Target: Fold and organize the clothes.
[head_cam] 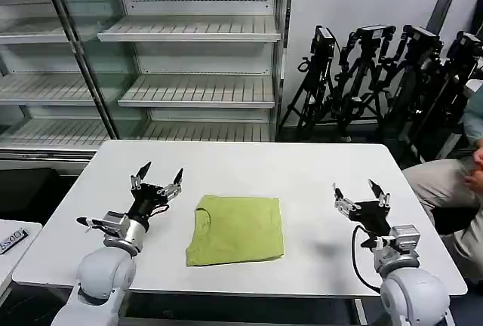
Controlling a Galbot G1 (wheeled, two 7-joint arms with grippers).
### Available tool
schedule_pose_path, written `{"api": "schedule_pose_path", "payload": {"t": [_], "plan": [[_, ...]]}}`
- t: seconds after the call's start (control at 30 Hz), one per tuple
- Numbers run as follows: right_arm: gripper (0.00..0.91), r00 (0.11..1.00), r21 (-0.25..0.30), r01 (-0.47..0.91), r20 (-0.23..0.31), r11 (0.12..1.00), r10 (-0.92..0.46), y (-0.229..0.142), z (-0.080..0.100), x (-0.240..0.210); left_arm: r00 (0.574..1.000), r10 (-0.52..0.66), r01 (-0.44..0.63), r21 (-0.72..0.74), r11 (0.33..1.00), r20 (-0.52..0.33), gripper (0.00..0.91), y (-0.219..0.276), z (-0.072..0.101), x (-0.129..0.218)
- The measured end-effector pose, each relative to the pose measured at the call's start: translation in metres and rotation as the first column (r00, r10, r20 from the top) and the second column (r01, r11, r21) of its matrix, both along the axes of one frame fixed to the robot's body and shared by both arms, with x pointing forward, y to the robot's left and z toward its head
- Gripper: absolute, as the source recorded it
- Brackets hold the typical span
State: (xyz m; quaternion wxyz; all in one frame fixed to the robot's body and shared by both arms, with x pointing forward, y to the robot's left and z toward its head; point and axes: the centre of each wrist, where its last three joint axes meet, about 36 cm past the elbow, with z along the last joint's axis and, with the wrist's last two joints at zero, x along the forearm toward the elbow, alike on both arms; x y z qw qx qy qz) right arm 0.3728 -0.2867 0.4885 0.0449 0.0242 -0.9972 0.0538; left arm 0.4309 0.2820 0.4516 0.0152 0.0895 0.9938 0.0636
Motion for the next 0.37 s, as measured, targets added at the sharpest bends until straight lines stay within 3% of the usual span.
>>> {"api": "schedule_pose_path", "payload": {"t": [0.37], "plan": [[0.907, 0.998, -0.06, -0.021, 0.054, 0.998, 0.024, 0.02, -0.014, 0.018, 1.0, -0.004, 0.002, 0.057, 0.998, 0.029, 0.907, 0.02, -0.007, -0.003]]}}
